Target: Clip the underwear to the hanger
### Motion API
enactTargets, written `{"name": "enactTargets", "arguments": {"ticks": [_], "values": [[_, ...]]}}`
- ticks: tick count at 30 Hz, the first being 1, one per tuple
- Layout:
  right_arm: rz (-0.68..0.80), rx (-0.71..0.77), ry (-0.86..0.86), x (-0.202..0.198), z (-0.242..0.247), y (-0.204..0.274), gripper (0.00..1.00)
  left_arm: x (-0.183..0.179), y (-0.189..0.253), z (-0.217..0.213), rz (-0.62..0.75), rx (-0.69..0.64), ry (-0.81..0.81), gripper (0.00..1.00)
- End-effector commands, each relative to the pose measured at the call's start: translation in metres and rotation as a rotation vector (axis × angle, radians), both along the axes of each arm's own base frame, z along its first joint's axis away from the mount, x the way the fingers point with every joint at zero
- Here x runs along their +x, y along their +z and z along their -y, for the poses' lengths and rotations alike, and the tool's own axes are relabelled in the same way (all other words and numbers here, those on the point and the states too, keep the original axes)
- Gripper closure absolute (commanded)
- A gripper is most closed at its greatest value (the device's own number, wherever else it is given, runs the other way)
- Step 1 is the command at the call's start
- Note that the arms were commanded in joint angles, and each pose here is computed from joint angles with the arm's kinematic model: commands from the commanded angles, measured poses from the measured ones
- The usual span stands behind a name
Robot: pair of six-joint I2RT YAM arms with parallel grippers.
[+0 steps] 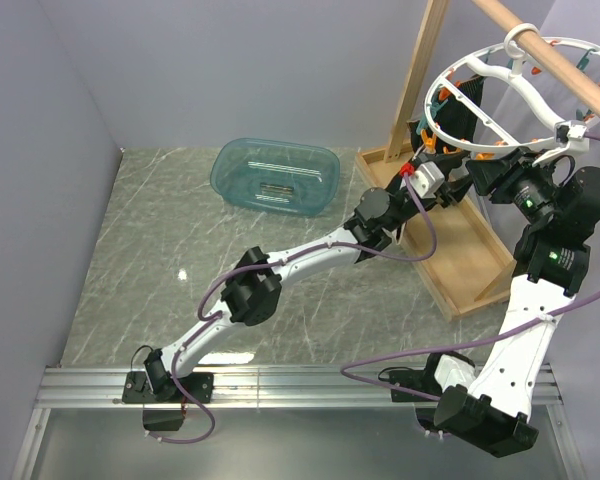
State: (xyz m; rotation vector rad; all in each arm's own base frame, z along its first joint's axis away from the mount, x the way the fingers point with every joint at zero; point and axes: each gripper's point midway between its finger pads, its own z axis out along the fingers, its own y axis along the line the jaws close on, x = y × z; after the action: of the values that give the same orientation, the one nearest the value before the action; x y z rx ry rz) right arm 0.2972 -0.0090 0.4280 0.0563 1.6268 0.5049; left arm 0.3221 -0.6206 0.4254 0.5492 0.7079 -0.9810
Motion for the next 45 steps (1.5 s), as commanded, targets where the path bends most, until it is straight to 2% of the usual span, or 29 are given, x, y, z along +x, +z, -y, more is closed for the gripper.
{"name": "enactTargets", "arguments": {"ticks": [1, 3, 6, 9, 13, 16, 17, 20, 23, 24, 25, 28, 31, 45], "values": [[0.046, -0.01, 0.026, -0.002, -0.004, 0.013, 0.56, -0.008, 0.021, -0.005, 0.025, -0.054, -0.012, 0.49], [0.046, -0.002, 0.032, -0.003, -0.006, 0.014, 0.56, -0.007, 0.02, -0.006, 0.021, -0.06, -0.003, 0.51], [0.045, -0.001, 0.034, -0.003, -0.006, 0.014, 0.56, -0.004, 0.021, -0.007, 0.017, -0.067, 0.003, 0.61], [0.048, -0.018, 0.022, -0.004, -0.004, 0.016, 0.56, -0.003, 0.022, -0.01, 0.019, -0.073, 0.008, 0.71], [0.048, -0.07, -0.052, -0.005, 0.007, 0.021, 0.55, -0.003, 0.029, -0.016, 0.016, -0.088, 0.007, 0.9], [0.03, -0.097, -0.1, -0.008, 0.014, 0.023, 0.5, -0.003, 0.03, -0.017, 0.018, -0.087, 0.007, 0.95], [0.02, -0.102, -0.122, -0.009, 0.018, 0.022, 0.44, -0.003, 0.028, -0.017, 0.016, -0.086, 0.006, 0.96], [0.034, -0.118, -0.16, -0.011, 0.023, 0.029, 0.37, -0.002, 0.025, -0.017, 0.008, -0.078, 0.002, 0.99], [0.037, -0.123, -0.156, -0.011, 0.023, 0.027, 0.38, -0.004, 0.023, -0.015, 0.006, -0.074, -0.011, 0.97], [0.03, -0.12, -0.154, -0.009, 0.024, 0.024, 0.38, -0.004, 0.024, -0.015, 0.009, -0.074, -0.014, 0.93], [0.026, -0.118, -0.154, -0.008, 0.024, 0.023, 0.39, -0.005, 0.024, -0.015, 0.012, -0.075, -0.017, 0.83], [0.016, -0.103, -0.143, -0.003, 0.025, 0.018, 0.41, -0.006, 0.023, -0.014, 0.013, -0.073, -0.02, 0.66], [0.017, -0.091, -0.142, 0.001, 0.027, 0.017, 0.41, -0.008, 0.02, -0.011, 0.016, -0.063, -0.03, 0.59], [0.016, -0.027, -0.064, 0.009, 0.016, 0.014, 0.46, -0.017, 0.023, -0.004, 0.054, -0.073, -0.035, 0.45]]}}
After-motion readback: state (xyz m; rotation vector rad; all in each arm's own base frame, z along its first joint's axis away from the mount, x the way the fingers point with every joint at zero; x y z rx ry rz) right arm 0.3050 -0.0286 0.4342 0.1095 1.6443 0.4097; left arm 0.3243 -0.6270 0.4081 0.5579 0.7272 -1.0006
